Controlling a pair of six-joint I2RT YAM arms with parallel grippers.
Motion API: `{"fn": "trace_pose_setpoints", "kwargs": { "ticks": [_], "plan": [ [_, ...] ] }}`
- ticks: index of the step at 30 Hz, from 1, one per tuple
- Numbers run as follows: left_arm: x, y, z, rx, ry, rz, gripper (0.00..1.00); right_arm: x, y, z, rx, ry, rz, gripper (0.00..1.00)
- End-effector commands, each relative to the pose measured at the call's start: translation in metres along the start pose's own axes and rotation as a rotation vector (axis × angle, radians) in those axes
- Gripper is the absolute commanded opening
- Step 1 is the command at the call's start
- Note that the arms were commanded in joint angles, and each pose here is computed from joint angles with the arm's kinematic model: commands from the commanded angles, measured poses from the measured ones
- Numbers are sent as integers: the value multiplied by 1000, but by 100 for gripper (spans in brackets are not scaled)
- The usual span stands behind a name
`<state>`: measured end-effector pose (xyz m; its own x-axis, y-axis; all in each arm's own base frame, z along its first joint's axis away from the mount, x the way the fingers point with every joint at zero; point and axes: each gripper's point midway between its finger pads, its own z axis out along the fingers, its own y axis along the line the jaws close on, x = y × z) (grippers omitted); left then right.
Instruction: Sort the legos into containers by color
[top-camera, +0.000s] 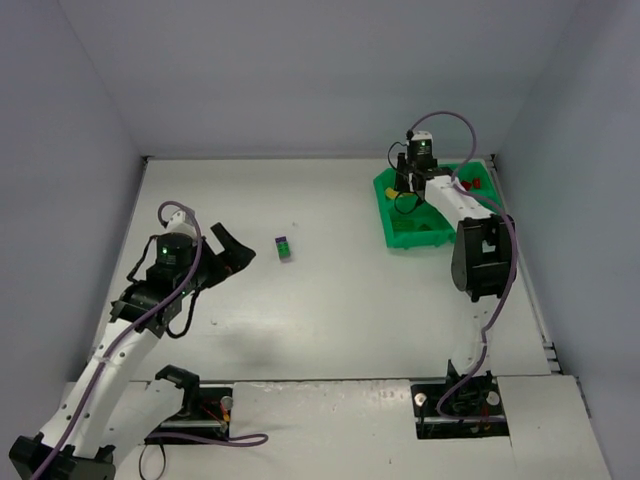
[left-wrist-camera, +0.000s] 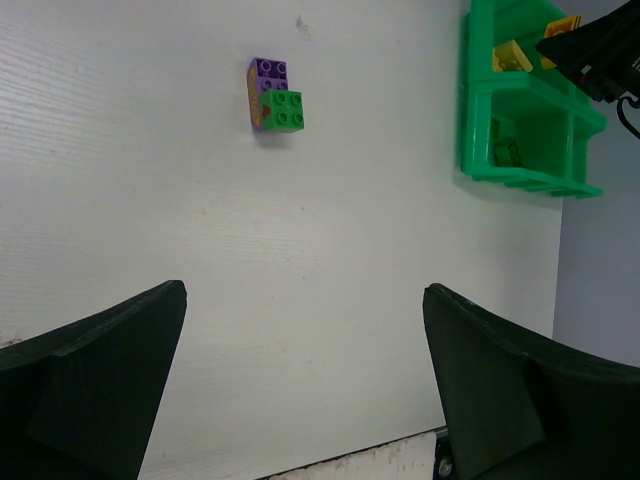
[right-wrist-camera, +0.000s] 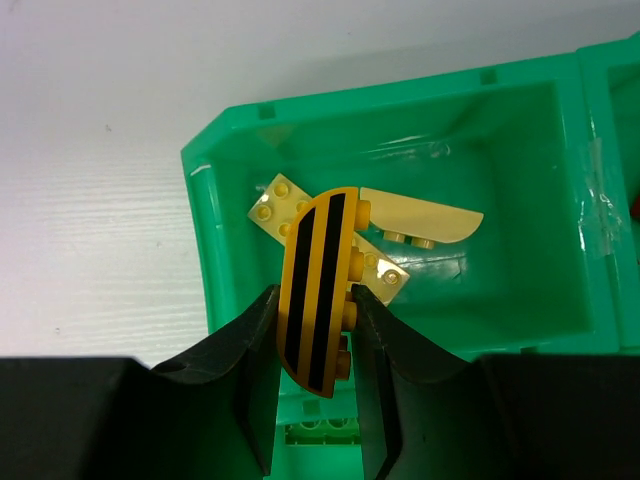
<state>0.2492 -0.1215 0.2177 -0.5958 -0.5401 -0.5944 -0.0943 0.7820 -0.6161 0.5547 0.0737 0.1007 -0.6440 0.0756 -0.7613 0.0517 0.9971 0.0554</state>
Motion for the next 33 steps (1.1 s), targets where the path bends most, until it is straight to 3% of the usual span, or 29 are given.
{"fn": "trace_pose_setpoints", "kwargs": {
  "ticks": [1,4,6,9,14,20,23,25,28,32,33],
  "plan": [
    [-22,-26,-4,77,-56,-2,97,-32,-3,-5,14,-75,25,7],
    [-24,-27,-4,78,-59,3,97,-31,-5,-2,18,-72,31,7],
    [-25,-27,-3,78,-62,11,97,-33,-5,-2,17,-75,31,14],
    [-25,-27,-2,76,-60,13,98,-36,-6,-1,19,-80,32,30],
    [-26,-28,0,79,-61,11,97,-38,-9,-3,23,-83,38,50],
    [-27,-28,2,78,-62,8,97,-49,-6,-22,2,-112,35,54],
    [-26,-27,2,74,-59,7,97,-63,8,-48,-58,-151,19,43],
    [-26,-24,3,59,-66,3,97,-60,40,-69,-169,-152,-37,35],
    [-27,-21,3,40,-71,2,97,-41,95,-98,-291,-146,-147,36],
    [-28,-13,-2,-3,-77,-1,97,-2,164,-126,-436,-92,-205,53],
    [-30,-11,-3,-17,-86,-3,97,15,188,-134,-484,-62,-224,62]
  ]
}}
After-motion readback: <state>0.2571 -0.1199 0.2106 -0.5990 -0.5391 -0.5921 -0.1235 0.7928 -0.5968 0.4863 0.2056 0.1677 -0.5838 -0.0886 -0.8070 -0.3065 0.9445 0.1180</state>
